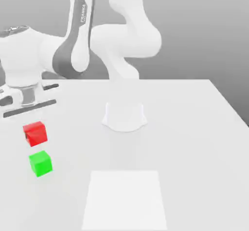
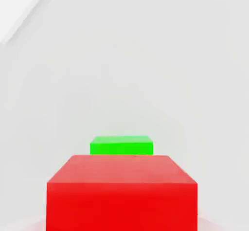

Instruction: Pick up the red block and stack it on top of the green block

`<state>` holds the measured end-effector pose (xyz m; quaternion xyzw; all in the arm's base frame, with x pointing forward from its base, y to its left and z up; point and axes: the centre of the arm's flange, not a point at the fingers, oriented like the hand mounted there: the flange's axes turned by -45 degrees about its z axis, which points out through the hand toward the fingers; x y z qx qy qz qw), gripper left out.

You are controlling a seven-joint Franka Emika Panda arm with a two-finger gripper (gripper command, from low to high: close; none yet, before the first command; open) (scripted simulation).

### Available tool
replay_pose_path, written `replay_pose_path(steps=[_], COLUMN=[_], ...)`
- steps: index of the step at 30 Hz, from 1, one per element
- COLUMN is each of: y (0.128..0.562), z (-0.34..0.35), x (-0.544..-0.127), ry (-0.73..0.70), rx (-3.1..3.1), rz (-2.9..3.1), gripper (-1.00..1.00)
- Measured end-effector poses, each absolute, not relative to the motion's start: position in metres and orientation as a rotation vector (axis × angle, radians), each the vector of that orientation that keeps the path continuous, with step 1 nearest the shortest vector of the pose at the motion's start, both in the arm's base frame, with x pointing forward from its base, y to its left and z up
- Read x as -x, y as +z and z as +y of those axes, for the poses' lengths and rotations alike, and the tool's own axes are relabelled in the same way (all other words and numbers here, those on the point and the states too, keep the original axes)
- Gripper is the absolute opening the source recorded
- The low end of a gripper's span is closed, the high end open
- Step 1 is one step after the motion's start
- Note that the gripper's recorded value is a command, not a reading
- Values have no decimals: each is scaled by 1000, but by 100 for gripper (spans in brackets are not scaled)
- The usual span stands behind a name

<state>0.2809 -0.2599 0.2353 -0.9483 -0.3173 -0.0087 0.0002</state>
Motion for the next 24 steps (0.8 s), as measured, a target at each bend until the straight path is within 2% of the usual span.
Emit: replay_pose_path(steps=[24], y=[180], z=[-259], x=[-279], ry=[-4], rx=[2976], rz=[-998], gripper=[-100])
